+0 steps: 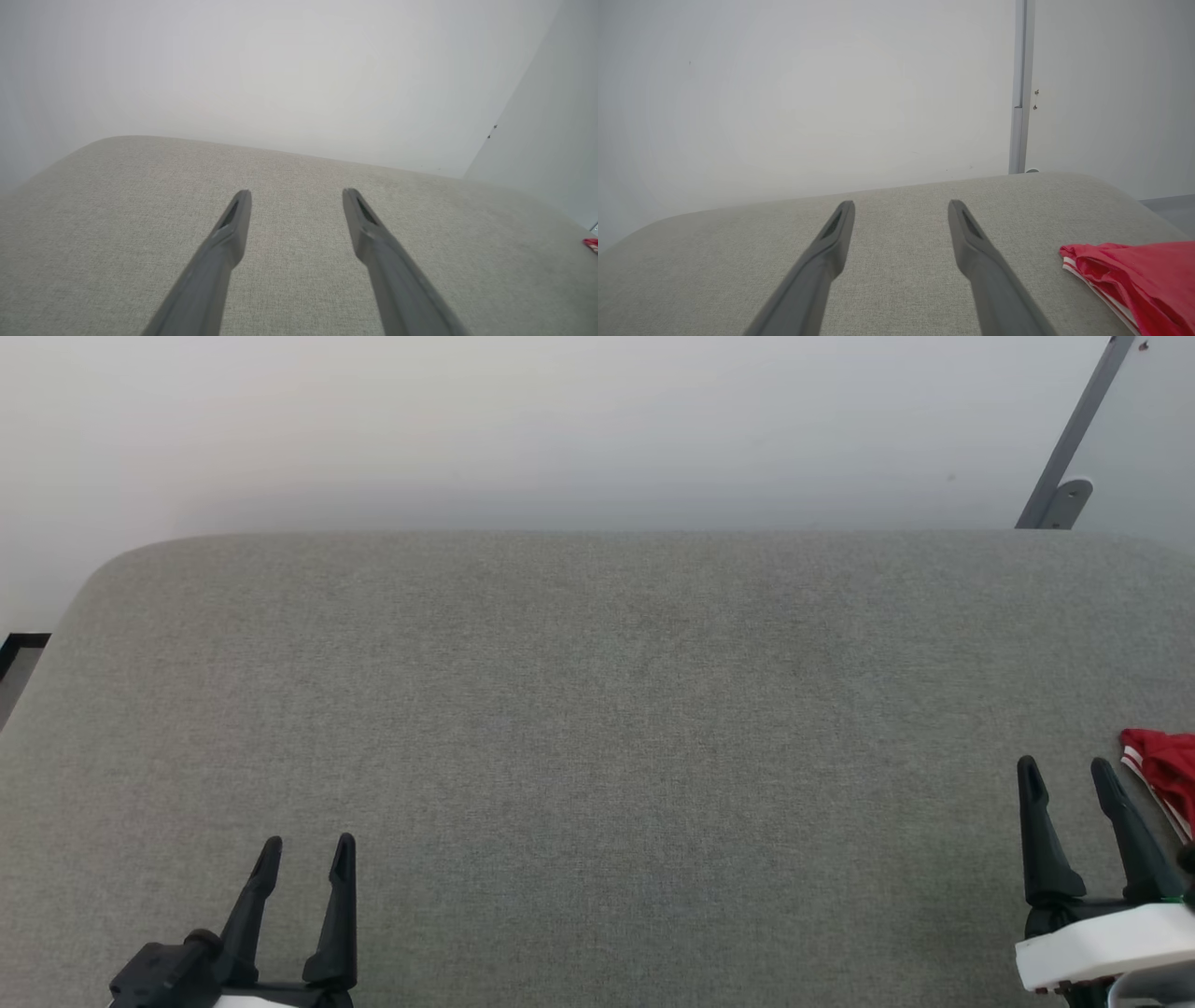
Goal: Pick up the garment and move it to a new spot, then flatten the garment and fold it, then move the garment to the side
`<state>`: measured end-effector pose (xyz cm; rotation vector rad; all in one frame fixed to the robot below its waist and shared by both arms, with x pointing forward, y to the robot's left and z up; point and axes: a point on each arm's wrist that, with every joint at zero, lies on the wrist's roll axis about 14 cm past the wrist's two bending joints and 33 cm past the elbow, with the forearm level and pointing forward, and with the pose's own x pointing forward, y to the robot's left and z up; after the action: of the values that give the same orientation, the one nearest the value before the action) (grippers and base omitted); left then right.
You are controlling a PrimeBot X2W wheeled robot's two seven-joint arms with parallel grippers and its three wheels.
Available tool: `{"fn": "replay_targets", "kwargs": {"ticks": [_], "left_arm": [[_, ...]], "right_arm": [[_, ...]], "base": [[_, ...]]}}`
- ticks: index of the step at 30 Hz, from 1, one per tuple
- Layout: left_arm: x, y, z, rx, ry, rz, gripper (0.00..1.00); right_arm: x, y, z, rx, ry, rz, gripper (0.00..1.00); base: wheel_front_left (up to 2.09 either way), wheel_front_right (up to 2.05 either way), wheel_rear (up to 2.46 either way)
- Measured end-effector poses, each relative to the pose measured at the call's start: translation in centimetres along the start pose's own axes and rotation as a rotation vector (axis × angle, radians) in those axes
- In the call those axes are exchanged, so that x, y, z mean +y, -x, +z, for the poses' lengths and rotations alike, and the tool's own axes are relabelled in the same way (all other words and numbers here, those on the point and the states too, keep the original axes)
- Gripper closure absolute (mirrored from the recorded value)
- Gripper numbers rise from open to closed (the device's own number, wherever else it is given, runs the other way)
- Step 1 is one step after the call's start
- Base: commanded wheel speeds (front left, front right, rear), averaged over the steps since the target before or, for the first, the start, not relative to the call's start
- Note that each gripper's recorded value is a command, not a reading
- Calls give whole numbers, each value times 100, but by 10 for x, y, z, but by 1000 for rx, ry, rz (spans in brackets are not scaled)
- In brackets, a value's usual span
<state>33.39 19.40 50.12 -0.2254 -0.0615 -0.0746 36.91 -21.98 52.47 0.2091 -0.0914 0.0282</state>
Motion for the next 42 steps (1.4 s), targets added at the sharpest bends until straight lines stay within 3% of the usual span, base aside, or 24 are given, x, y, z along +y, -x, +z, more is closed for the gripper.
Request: {"fn": "replay_targets", "kwargs": {"ticks": [16, 17, 23, 42], "left_arm": [[-1, -3, 1, -3, 2, -8, 0], [-1, -2, -2, 7, 5, -5, 100], [-1, 5, -22, 68, 55, 20, 100], [11, -5, -23, 75, 360, 107, 100]], "right_arm": [[0, 0, -2, 3, -1, -2, 0], [0, 1, -5, 12, -4, -4, 100], [-2, 12, -29, 88, -55, -31, 100], [-5, 7, -34, 98, -368, -95, 100]], "base": [[0, 0, 0], [0, 0, 0], [0, 0, 0], [0, 0, 0]]}}
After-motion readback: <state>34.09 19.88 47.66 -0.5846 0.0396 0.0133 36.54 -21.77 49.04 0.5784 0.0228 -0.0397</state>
